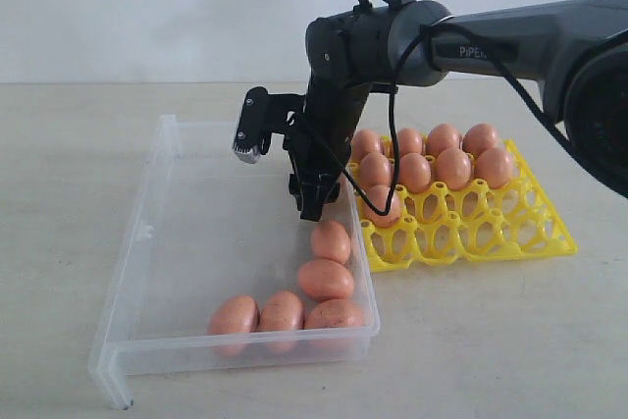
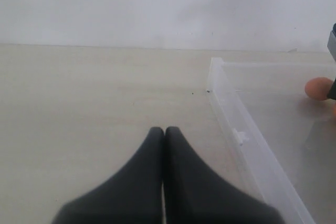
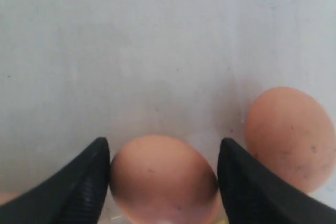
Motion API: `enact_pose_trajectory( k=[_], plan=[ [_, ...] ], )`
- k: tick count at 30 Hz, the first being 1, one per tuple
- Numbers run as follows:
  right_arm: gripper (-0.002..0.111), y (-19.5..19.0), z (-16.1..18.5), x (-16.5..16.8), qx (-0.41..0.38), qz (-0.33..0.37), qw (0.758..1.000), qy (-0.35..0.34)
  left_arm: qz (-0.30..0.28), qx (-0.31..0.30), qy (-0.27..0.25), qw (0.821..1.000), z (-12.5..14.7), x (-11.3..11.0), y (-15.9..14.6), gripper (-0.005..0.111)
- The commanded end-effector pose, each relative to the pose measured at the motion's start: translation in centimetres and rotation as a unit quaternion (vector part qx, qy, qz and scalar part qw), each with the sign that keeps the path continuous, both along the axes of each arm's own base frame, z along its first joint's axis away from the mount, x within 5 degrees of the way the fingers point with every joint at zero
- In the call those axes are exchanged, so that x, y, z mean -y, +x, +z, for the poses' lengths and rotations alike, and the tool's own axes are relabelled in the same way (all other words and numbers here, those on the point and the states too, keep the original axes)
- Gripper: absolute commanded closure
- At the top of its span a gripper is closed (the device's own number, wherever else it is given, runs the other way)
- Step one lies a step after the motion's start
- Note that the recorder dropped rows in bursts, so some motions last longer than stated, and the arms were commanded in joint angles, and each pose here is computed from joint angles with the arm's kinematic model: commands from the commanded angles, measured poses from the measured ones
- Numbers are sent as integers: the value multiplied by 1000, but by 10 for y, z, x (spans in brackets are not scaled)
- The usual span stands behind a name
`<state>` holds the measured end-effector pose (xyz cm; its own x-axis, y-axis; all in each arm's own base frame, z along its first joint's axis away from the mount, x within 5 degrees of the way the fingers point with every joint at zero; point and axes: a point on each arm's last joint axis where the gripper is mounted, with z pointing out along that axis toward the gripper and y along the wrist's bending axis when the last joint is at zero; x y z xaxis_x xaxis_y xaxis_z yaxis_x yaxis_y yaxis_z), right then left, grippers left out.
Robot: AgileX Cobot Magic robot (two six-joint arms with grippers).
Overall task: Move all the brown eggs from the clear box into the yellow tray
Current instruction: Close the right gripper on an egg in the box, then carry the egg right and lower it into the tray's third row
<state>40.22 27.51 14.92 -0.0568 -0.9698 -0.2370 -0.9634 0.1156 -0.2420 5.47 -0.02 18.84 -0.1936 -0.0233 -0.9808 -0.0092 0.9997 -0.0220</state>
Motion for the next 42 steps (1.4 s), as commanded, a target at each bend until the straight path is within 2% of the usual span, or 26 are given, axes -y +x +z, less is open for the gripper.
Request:
enact_pose_trajectory(
  k=[1,6,8,12,17,20,24,27,31,32,34,36,39,40,42],
  plan=[
    [50,0,1,3,-14,-20,1000,1,-3,-7,-7,1000,-2,1,0,111],
    [54,-6,-1,6,-46,-22,999,-19,-3,-11,-7,1000,-3,1,0,111],
    [67,-6,-1,6,-50,-27,998,-18,-3,-15,-7,1000,-3,1,0,111],
    [108,-7,0,2,-56,-46,997,9,-3,-35,-1,999,-7,0,-1,111],
    [108,-9,1,-4,-79,-66,993,49,-3,-35,-1,999,-7,0,-1,111],
    [108,-12,9,-11,-100,-87,986,99,-3,-35,-1,999,-7,0,-1,111],
    [108,-19,38,-26,-148,-130,956,217,-3,-35,-1,999,-7,0,-1,111],
    [108,-22,59,-37,-191,-163,915,317,-3,-35,-1,999,-7,0,-1,111],
    [109,-19,68,-44,-206,-233,856,413,-3,-34,-1,999,-7,0,-1,111],
    [109,-17,71,-41,-194,-281,828,444,-3,-34,-1,999,-7,0,-1,111],
    [109,-17,68,-32,-149,-355,794,471,-3,-34,-1,999,-7,0,-1,111],
    [109,-26,75,-16,-41,-410,776,477,-3,-34,-1,999,-7,0,-1,111],
    [109,-49,96,11,161,-429,764,454,-3,-34,-1,999,-7,0,-1,111],
    [109,-57,103,23,225,-443,745,445,-3,-34,-1,999,-7,0,-1,111],
    [109,-67,112,51,324,-485,689,431,-3,-34,-1,999,-7,0,-1,111]
  ],
)
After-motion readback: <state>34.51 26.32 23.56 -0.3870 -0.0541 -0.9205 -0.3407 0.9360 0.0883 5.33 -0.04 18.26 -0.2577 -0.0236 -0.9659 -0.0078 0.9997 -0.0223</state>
